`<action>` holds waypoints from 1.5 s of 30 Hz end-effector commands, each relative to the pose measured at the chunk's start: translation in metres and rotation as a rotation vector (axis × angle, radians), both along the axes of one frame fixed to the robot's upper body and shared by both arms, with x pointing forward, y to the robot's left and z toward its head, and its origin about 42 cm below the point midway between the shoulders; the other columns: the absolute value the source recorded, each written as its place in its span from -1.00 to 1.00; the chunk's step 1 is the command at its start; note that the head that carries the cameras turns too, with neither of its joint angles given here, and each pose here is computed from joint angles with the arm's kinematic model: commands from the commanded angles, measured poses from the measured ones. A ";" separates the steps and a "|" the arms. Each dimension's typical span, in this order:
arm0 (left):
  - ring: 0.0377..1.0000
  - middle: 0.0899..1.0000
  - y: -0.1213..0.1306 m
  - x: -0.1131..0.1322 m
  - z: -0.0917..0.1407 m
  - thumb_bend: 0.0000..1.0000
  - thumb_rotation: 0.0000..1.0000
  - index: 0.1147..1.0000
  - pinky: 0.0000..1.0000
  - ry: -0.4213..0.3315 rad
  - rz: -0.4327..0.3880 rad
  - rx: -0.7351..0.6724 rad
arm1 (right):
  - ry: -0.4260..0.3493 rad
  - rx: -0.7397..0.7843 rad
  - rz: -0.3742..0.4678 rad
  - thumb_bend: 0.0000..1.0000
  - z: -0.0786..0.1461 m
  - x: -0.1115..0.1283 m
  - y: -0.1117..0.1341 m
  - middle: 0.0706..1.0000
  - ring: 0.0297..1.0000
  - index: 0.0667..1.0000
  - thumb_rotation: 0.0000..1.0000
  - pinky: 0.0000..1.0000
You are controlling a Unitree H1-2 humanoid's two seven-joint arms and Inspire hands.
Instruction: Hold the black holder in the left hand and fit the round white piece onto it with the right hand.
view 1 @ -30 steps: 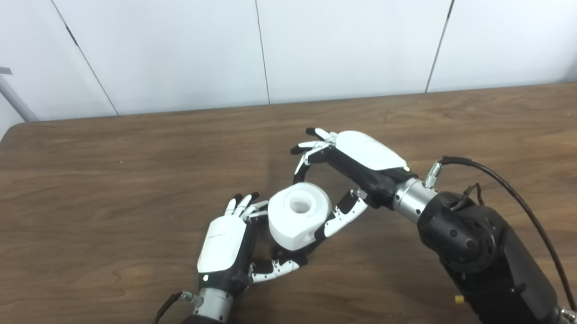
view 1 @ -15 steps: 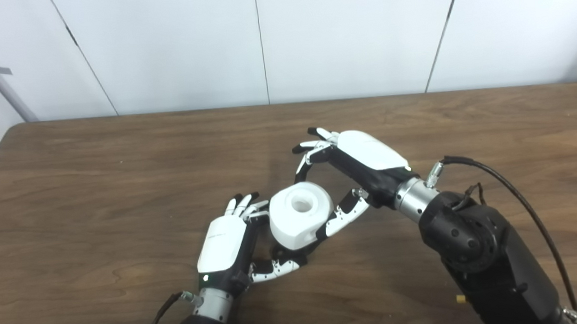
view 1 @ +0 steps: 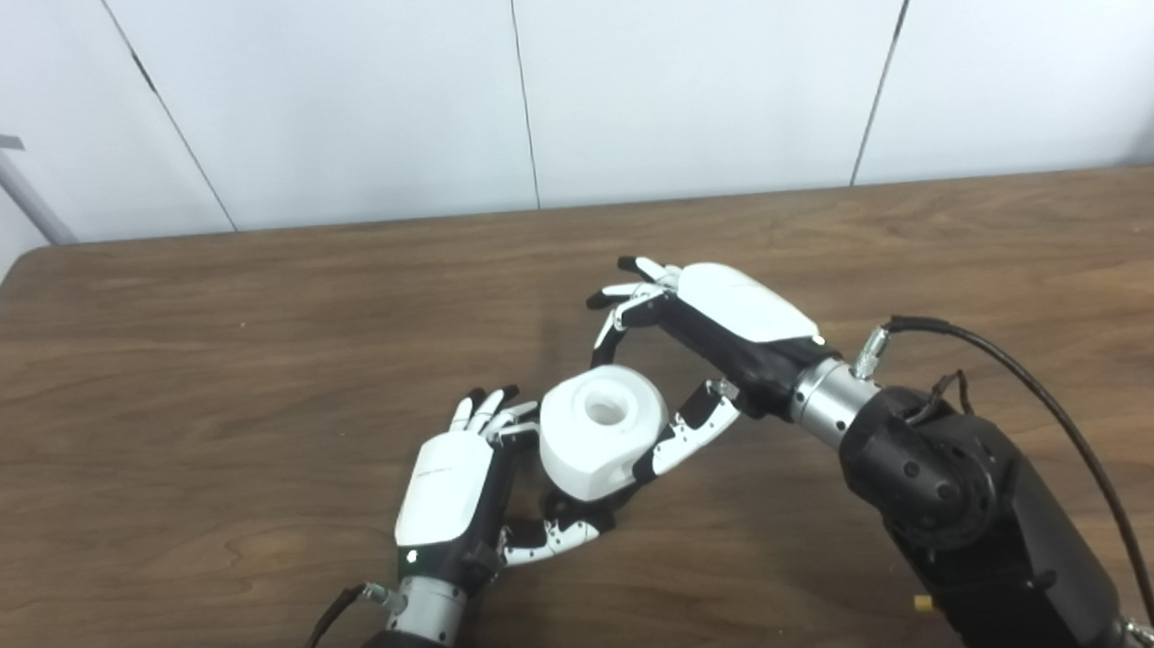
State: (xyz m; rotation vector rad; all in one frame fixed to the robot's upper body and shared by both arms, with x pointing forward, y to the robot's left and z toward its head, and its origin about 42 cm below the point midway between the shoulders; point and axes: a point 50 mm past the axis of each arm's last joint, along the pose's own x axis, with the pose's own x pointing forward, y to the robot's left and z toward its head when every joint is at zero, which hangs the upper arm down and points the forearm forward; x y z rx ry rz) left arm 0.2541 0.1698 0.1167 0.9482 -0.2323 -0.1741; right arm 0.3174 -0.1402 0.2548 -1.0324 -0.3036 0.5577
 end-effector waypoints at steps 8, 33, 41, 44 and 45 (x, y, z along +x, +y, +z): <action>0.86 0.59 0.000 0.000 -0.004 0.04 -0.90 -0.16 1.00 0.001 -0.007 0.020 | -0.055 0.010 0.018 0.04 0.008 -0.004 0.003 0.71 1.00 -0.11 -0.73 1.00; 0.87 0.59 -0.001 0.001 -0.005 0.04 -0.90 -0.16 1.00 0.004 -0.007 0.019 | -0.062 -0.029 0.008 0.05 0.010 -0.001 0.002 0.73 1.00 -0.09 -0.69 1.00; 0.87 0.59 -0.001 0.001 -0.005 0.04 -0.90 -0.16 1.00 0.004 -0.006 0.018 | -0.050 -0.035 0.011 0.90 0.009 -0.001 0.000 0.77 1.00 0.22 -0.35 1.00; 0.87 0.59 -0.001 0.001 -0.005 0.04 -0.90 -0.16 1.00 0.001 -0.007 0.018 | -0.053 -0.047 0.013 0.98 0.009 -0.001 -0.001 0.80 1.00 0.28 -0.30 1.00; 0.86 0.59 -0.002 0.001 -0.005 0.04 -0.90 -0.16 1.00 0.000 -0.007 0.018 | -0.052 -0.051 0.014 0.99 0.009 -0.001 -0.001 0.82 1.00 0.31 -0.28 1.00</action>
